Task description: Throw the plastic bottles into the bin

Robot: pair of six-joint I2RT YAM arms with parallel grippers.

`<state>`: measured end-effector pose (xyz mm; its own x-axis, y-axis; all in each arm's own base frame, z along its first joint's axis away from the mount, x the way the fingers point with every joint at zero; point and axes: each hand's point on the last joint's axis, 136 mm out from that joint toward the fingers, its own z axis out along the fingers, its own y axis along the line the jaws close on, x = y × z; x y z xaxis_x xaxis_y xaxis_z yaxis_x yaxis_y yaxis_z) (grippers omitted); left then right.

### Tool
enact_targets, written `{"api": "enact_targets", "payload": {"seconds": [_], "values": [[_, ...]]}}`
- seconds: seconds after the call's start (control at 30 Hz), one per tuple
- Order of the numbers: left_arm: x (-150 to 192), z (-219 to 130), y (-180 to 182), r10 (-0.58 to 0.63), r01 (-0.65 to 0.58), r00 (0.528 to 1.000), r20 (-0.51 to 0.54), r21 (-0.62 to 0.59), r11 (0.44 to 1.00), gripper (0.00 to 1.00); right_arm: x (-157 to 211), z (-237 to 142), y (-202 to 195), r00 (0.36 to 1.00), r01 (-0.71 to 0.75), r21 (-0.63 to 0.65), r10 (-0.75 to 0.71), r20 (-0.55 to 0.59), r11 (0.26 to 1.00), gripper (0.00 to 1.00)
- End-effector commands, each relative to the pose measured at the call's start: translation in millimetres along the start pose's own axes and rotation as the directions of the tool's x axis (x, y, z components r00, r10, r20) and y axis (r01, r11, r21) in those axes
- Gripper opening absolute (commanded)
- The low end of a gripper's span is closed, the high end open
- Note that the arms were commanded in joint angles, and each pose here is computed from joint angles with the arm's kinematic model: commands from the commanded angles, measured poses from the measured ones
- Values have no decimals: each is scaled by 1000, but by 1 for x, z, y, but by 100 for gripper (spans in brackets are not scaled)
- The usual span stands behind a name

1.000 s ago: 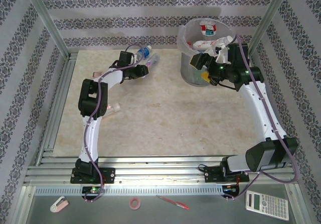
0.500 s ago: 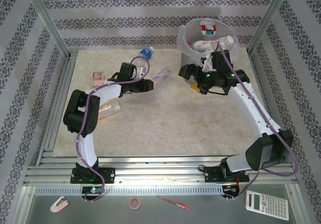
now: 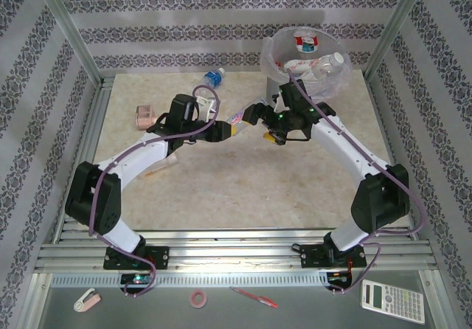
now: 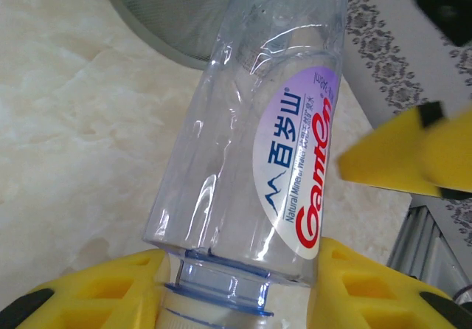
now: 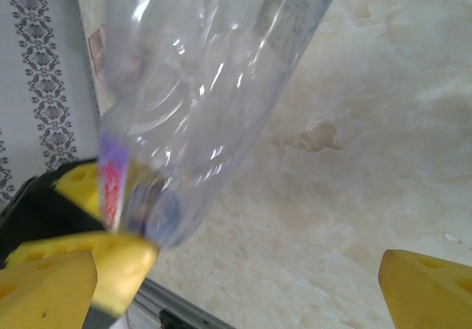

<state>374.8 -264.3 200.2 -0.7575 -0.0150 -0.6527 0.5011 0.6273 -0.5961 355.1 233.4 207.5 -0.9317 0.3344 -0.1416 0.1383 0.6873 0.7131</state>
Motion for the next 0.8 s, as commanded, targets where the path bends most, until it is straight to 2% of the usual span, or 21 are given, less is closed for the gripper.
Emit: {"api": "enact_targets", "payload": {"seconds": [0.0, 0.43, 0.77], "values": [[6, -12, -19, 44, -43, 999, -10, 36, 998, 18, -9, 8, 6, 999, -7, 4, 7, 47, 1000, 98], [28, -25, -42, 35, -31, 999, -35, 93, 995, 18, -19, 24, 24, 991, -3, -47, 9, 130, 999, 98], [38, -27, -37, 19, -16, 999, -35, 80, 997, 17, 12, 44, -18, 994, -103, 68, 101, 30, 992, 98]]}}
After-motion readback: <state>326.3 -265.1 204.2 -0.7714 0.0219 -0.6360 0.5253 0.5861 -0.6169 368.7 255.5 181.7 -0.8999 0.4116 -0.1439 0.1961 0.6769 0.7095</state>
